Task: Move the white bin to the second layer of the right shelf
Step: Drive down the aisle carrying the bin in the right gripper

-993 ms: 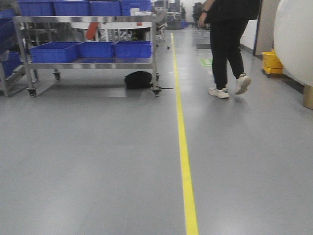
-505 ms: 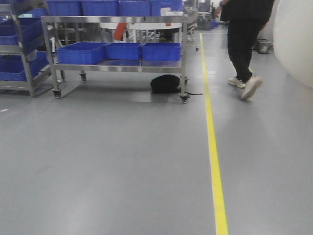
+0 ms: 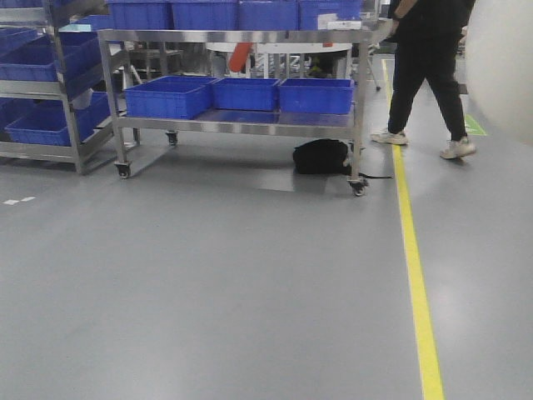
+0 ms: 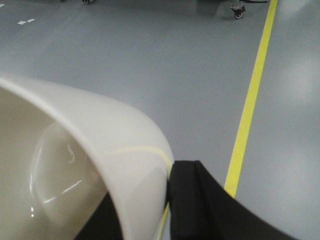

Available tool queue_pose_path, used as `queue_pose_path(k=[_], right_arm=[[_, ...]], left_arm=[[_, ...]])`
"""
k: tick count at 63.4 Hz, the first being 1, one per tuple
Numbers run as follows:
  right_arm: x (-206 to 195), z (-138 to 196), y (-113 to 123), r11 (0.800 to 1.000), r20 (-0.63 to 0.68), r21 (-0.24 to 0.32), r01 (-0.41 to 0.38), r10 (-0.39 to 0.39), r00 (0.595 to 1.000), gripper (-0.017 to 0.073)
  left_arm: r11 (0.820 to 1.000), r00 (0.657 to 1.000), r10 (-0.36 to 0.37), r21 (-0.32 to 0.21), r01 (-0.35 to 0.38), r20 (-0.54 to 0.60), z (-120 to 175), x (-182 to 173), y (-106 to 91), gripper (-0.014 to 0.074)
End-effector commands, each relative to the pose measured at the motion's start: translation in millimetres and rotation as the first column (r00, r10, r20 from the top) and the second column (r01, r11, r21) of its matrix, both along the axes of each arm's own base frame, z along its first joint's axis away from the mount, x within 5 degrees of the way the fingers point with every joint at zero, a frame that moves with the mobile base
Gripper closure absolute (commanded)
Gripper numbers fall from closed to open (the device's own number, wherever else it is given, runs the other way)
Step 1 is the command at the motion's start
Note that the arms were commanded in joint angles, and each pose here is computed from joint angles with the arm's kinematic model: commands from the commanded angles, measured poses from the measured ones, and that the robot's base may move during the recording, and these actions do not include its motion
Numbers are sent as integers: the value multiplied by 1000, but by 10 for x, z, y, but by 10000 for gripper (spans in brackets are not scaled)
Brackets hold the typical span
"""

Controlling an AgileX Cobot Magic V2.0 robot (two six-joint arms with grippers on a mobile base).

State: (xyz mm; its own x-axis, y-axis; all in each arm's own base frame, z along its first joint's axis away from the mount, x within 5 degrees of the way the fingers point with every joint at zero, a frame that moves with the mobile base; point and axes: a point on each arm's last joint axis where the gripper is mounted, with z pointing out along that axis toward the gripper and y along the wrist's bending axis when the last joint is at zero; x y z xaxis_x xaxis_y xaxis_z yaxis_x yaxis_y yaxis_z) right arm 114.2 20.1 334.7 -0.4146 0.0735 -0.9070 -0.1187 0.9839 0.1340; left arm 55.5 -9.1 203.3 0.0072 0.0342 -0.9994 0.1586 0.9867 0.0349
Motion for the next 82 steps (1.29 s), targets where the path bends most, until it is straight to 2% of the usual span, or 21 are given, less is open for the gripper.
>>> queue_pose_path(k=[1, 82], right_arm=[[18, 190, -6, 1000, 126, 25, 7, -10, 992, 503], [21, 186, -5, 1000, 124, 24, 7, -10, 992, 503]], left_arm=[[1000, 998, 0, -19, 1, 60, -39, 3, 2, 509], [1000, 998, 0, -19, 1, 60, -39, 3, 2, 509]])
